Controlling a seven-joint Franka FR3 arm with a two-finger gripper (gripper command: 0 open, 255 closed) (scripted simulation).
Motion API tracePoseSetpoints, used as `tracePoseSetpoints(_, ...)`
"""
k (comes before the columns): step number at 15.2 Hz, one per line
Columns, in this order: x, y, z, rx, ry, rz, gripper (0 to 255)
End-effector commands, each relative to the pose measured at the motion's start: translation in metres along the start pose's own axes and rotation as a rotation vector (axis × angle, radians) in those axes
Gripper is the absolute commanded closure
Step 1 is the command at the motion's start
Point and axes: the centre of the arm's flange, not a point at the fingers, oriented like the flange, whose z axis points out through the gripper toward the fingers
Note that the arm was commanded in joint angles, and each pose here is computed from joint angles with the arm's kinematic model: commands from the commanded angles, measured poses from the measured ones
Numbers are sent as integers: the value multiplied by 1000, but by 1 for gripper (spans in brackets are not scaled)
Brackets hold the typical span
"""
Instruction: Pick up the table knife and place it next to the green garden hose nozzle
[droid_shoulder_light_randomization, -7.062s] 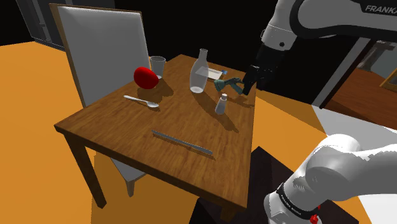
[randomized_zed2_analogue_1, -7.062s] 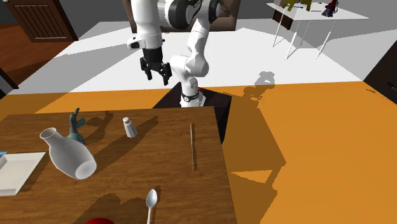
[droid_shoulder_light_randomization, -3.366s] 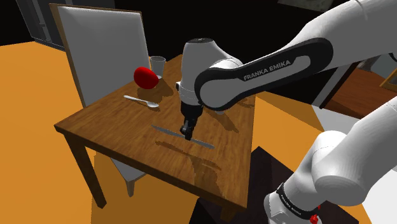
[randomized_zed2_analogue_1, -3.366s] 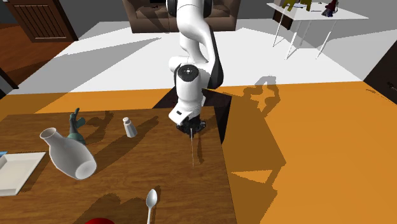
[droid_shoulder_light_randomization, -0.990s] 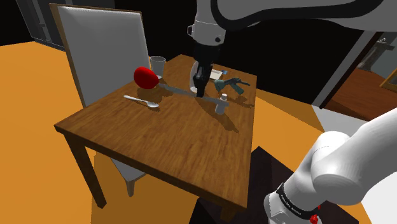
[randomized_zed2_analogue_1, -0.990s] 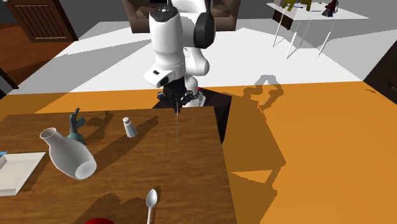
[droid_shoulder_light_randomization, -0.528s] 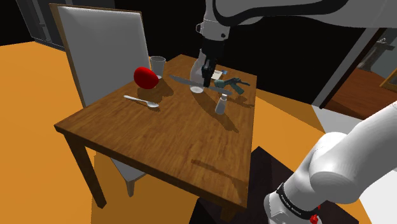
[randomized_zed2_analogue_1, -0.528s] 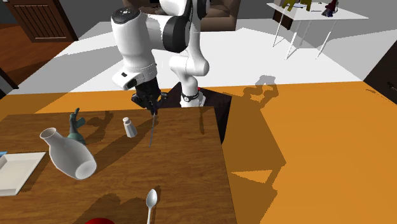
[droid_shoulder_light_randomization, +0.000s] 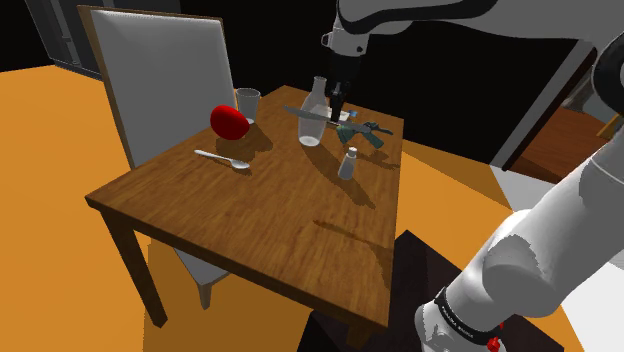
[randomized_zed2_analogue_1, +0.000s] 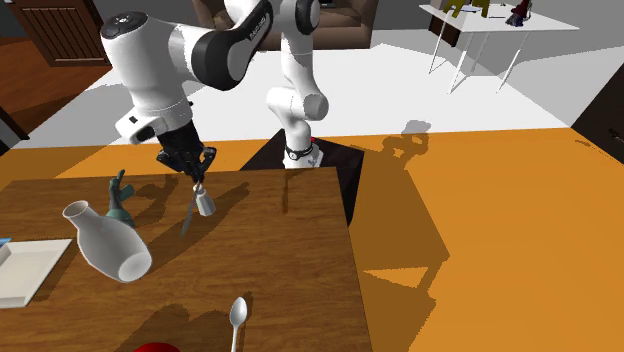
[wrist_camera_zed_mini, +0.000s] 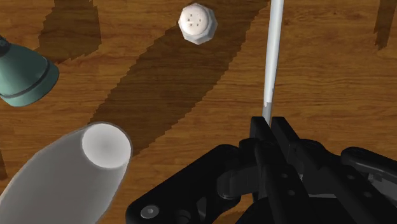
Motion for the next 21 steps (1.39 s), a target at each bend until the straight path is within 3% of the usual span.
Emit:
tracePoseSetpoints(1,-1,25,-1,0,0,-1,255)
tracePoseSetpoints(9,0,127,-2,0,0,-1,255)
tracePoseSetpoints(21,3,127,62,0,0,-1,255)
